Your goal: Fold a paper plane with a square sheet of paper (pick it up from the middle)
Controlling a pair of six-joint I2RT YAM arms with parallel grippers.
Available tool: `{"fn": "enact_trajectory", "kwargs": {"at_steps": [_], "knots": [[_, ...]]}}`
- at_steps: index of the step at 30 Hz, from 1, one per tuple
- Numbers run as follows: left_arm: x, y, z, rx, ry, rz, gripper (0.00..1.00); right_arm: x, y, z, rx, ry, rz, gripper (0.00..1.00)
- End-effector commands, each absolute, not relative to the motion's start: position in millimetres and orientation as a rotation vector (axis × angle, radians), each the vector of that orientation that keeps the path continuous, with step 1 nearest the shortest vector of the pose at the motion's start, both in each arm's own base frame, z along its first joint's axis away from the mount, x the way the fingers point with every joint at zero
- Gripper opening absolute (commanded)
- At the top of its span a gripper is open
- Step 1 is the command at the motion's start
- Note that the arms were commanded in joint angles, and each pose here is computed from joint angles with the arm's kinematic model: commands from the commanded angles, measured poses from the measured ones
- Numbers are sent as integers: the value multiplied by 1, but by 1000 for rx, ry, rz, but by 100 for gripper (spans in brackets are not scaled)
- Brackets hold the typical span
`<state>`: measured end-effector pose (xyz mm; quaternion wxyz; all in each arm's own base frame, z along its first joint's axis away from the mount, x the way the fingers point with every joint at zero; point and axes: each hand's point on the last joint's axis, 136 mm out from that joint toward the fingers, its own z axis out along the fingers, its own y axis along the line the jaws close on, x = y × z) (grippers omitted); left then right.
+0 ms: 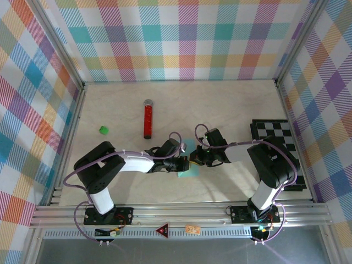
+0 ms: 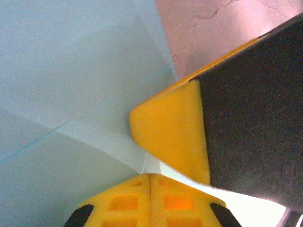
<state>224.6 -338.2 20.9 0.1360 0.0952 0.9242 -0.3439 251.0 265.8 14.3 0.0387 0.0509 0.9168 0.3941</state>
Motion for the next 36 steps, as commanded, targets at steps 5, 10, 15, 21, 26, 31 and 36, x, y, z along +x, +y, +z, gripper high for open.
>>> {"fn": "enact_trajectory", "kwargs": {"at_steps": [5, 10, 15, 21, 26, 31, 36], "knots": [[175, -292, -3, 385, 2833, -863, 0, 230, 236, -28, 278, 2961, 1008, 0], [158, -282, -1, 533, 2848, -824, 0, 231, 236, -27, 280, 2959, 1010, 0], [153, -270, -1, 591, 2863, -746, 0, 232, 237, -25, 277, 2956, 1013, 0], [161, -279, 24, 556, 2761, -814, 0, 231, 237, -25, 282, 2952, 1028, 0], [182, -305, 56, 464, 2622, -961, 0, 232, 239, -23, 280, 2943, 1047, 0], [202, -330, 60, 444, 2592, -996, 0, 232, 239, -22, 283, 2941, 1046, 0], [198, -329, 31, 463, 2692, -940, 0, 234, 242, -18, 265, 2933, 1071, 0]]}}
